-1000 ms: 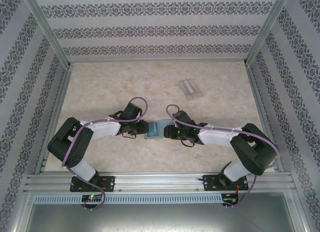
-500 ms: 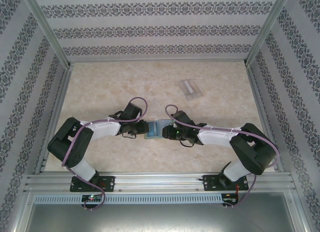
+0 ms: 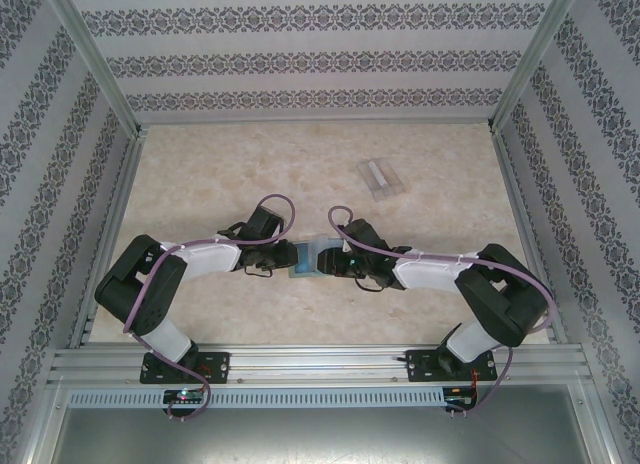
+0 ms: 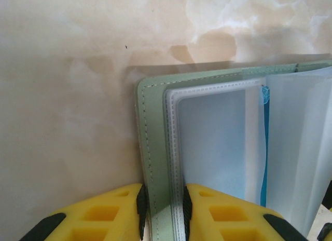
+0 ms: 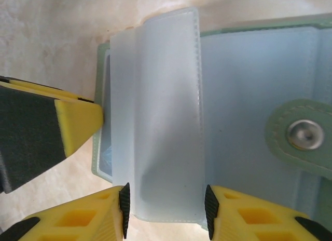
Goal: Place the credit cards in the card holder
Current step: Flip over the card slot in the card holder.
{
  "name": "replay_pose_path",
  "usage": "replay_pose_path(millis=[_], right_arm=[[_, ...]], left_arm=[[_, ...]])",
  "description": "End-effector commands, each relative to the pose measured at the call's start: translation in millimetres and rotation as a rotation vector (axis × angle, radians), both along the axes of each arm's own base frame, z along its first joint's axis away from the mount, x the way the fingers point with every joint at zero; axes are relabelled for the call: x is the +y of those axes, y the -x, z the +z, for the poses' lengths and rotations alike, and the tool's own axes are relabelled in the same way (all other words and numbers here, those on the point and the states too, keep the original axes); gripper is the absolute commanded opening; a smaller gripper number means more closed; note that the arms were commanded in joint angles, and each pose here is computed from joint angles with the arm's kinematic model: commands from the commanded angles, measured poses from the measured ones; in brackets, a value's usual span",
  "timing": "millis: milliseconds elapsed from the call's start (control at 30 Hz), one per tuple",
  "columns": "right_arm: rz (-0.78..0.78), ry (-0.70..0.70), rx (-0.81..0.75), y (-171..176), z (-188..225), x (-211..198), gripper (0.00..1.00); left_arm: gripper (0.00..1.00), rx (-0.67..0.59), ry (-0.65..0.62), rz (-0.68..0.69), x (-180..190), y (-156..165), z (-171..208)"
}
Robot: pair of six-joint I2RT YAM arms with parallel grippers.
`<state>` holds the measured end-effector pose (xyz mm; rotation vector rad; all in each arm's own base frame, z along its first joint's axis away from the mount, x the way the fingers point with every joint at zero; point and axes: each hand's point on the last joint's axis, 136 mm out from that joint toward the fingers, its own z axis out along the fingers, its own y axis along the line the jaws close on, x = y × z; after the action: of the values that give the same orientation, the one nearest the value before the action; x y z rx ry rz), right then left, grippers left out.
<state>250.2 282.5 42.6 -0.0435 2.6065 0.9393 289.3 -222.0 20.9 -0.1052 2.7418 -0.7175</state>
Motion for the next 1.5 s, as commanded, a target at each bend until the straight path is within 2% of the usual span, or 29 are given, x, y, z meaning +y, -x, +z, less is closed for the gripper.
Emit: replay_pose_path(millis=[0,133,367,867,1100,1400,1467], right_arm=[[0.026,-0.075,-0.002,-2,6,14,0.47],[0.036,-0.115,-0.003,-4,10,20,0.49],[0.105,-0.235,-0.023,-3,27,37,0.5],[0.118,-0.245,-0.029,-10,26,43,0.49],[0.099,-0.243,-0.033,-15,26,37,0.5],[0.134,-0.3,-0.012,-21,26,57,0.5],[0.157,-0.311,0.012,-21,22,65,0.5]], left_arm=[[0.28,0.037,0.014,0.011,3,5,-14],[0.28,0.057,0.078,0.036,3,4,-15],[0.28,0.059,0.104,0.052,5,2,-13],[0.28,0.052,0.152,0.081,12,-8,-1],[0.28,0.04,0.127,0.086,16,-10,0],[0.29,0.045,0.118,0.128,34,-15,0],[0.32,0.038,0.118,0.152,44,-17,3]])
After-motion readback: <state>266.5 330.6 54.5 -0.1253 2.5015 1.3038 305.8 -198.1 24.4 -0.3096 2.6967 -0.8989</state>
